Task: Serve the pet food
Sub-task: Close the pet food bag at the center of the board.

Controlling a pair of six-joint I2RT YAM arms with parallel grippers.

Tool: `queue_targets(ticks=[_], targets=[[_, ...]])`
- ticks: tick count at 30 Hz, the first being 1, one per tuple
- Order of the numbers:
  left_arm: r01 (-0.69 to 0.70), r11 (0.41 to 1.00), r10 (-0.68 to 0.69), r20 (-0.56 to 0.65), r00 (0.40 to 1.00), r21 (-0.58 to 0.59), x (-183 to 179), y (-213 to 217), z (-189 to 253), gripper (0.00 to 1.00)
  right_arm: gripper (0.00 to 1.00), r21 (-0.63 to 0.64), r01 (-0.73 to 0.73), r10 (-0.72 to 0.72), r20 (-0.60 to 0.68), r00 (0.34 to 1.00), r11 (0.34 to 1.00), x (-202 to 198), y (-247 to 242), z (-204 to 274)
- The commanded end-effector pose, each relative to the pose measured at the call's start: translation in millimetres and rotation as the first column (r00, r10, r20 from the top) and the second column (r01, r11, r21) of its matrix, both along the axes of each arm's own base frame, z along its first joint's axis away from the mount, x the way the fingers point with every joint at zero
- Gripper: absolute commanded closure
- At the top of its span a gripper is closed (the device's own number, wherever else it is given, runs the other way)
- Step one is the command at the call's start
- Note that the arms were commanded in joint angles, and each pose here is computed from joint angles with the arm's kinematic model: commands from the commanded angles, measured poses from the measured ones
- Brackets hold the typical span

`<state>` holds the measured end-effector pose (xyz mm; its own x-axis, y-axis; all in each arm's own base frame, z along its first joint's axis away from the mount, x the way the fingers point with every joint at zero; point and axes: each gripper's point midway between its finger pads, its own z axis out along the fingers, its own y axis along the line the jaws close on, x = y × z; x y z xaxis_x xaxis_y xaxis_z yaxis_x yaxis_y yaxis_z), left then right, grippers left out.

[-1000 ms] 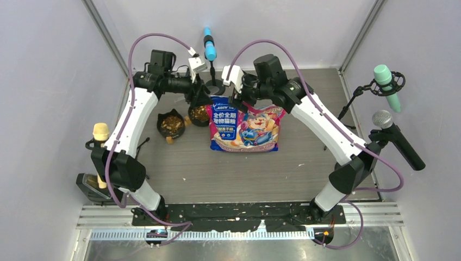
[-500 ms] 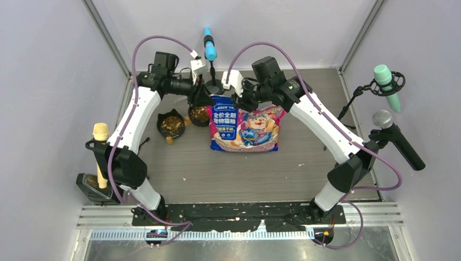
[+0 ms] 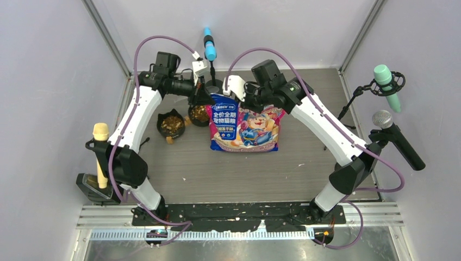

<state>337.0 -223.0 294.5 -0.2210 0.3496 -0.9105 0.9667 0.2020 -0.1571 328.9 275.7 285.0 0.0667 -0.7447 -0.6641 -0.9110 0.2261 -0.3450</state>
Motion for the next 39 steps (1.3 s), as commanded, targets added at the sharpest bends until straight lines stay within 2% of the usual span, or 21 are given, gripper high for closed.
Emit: queue_targets(ticks=[1, 8, 18, 27, 35, 39], targets=[[-0.08, 0.996, 0.077, 0.104, 0.992, 0.03, 16.6, 18.4, 18.8, 1.0, 0.94, -0.154, 0.078, -0.068, 0.075, 0.995, 0.985, -6.5, -41.5, -3.3], [-0.127, 0.991, 0.12, 0.123, 0.985, 0.049, 23.7, 30.9, 19.4, 1.0, 0.95, -0.272, 0.14, -0.1, 0.158, 0.982, 0.952, -10.4, -80.0, -9.5], [-0.173, 0.983, 0.162, 0.144, 0.976, 0.066, 30.6, 42.4, 17.3, 1.0, 0.95, -0.336, 0.171, -0.104, 0.209, 0.972, 0.926, -24.7, -134.9, -12.7], [-0.188, 0.98, 0.176, 0.149, 0.973, 0.068, 31.8, 47.9, 16.7, 1.0, 0.95, -0.38, 0.285, -0.189, 0.27, 0.944, 0.88, -18.0, -177.3, -17.1], [-0.2, 0.977, 0.187, 0.147, 0.971, 0.077, 34.0, 52.6, 12.1, 1.0, 0.95, -0.375, 0.315, -0.233, 0.249, 0.94, 0.872, -25.6, -199.7, -17.7], [-0.2, 0.977, 0.188, 0.146, 0.971, 0.072, 35.4, 53.6, 12.2, 1.0, 0.95, -0.416, 0.345, -0.268, 0.233, 0.935, 0.841, -25.3, -213.9, -20.1]])
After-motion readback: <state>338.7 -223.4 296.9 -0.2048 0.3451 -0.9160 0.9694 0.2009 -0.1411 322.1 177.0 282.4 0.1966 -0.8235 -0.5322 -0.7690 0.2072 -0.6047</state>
